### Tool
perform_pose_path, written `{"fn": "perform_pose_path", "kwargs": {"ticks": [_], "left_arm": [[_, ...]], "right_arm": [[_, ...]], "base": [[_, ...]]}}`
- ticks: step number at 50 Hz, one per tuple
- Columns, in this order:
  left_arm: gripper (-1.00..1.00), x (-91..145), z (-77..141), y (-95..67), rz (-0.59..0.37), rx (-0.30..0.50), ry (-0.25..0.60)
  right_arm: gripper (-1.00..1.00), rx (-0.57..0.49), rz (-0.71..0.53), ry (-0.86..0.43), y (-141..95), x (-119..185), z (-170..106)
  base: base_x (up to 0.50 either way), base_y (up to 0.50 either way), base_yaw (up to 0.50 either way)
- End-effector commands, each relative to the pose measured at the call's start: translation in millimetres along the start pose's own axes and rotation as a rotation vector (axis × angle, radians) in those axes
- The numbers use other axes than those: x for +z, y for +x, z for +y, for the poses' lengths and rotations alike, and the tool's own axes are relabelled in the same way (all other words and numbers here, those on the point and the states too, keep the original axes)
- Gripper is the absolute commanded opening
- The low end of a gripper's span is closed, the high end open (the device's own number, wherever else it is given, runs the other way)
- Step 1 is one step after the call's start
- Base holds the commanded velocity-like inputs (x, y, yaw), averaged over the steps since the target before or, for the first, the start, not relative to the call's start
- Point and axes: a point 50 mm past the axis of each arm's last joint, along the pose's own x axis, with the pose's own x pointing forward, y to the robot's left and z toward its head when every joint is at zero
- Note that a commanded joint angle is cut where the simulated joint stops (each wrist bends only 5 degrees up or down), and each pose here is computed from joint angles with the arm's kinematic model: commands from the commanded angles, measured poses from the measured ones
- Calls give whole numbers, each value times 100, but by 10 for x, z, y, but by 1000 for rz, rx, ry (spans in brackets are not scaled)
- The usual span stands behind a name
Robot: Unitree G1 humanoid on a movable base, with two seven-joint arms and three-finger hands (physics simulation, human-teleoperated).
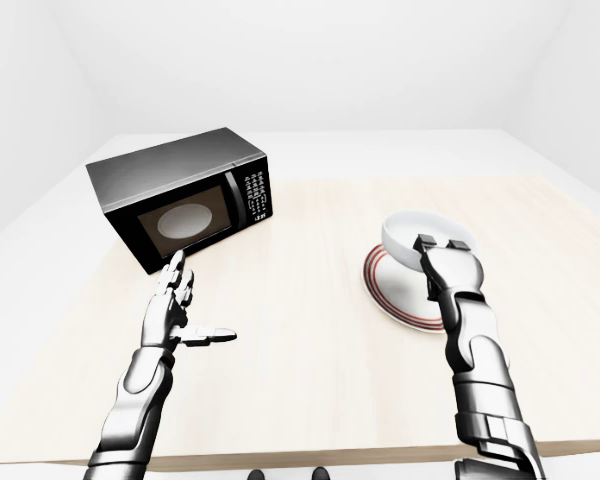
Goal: Pick up the white bowl and put it on the plate.
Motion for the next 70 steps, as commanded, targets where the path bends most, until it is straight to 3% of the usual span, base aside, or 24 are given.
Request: {"fn": "perform_pose_path", "kwargs": {"ticks": [1, 70], "left_arm": [[100, -6, 2, 0, 1, 0, 1], [100, 6, -1, -7, 3, -2, 1]], "right_arm": [[-100, -31, 6, 15, 100, -14, -31], [-100, 23, 39, 22, 91, -79, 255]], "base": [[0, 0, 0], [0, 0, 0]]}}
